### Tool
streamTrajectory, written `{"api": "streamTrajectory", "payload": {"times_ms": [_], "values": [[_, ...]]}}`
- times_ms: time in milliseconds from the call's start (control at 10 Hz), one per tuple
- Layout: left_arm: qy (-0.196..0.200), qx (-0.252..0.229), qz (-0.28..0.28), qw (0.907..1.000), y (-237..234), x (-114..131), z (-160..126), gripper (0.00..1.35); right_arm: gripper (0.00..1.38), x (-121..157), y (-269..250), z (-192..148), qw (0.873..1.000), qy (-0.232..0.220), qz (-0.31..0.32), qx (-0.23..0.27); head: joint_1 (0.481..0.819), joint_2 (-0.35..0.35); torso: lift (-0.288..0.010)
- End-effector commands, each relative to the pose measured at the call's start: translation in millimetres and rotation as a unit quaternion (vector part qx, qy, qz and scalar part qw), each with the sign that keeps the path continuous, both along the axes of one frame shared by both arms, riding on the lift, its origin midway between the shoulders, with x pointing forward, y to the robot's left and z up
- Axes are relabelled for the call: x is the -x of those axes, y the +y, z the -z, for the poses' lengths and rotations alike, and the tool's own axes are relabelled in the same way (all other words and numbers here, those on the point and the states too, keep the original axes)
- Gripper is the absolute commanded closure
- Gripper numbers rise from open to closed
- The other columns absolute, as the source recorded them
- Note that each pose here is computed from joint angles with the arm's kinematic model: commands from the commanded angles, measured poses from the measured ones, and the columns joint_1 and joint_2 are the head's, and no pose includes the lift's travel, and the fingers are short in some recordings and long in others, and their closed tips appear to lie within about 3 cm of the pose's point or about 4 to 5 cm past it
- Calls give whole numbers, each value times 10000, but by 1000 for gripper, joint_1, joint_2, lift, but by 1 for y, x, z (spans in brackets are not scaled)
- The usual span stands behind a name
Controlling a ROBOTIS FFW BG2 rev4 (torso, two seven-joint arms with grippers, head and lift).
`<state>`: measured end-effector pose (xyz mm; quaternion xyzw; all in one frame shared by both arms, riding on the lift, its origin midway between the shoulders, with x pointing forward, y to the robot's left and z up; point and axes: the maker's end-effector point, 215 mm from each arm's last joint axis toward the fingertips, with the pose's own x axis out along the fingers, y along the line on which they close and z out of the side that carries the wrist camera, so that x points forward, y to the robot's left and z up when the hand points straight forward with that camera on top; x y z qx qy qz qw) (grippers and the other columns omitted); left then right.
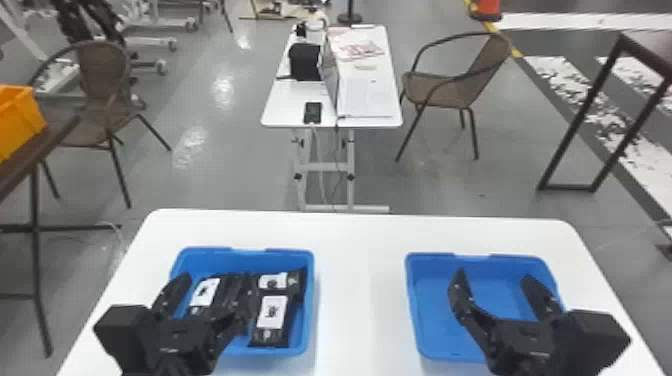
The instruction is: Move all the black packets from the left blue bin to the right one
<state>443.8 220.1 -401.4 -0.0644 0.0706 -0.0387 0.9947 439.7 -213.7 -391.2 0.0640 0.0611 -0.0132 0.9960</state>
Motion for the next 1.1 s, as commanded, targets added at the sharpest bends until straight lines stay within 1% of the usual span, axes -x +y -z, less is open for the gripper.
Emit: {"api": "streamTrajectory", "payload": {"times_ms": [0, 500, 700, 900, 1000], "values": [[23, 7, 2, 10000, 0, 0, 1, 121, 101, 0, 0, 1, 10000, 8, 2, -2, 695, 8, 0], [39, 13, 21, 10000, 0, 0, 2, 121, 101, 0, 0, 0, 10000, -22, 21, -25, 695, 9, 0], [108, 19, 28, 9999, -1, 1, 6, 121, 101, 0, 0, 1, 10000, -20, 29, -46, 695, 8, 0], [495, 157, 37, 9986, 0, -5, 26, 121, 101, 0, 0, 1, 10000, -23, 36, -84, 695, 8, 0], [896, 353, 56, 9953, 0, -10, 42, 121, 101, -1, 0, 0, 10000, -31, 36, -83, 695, 7, 0]]}}
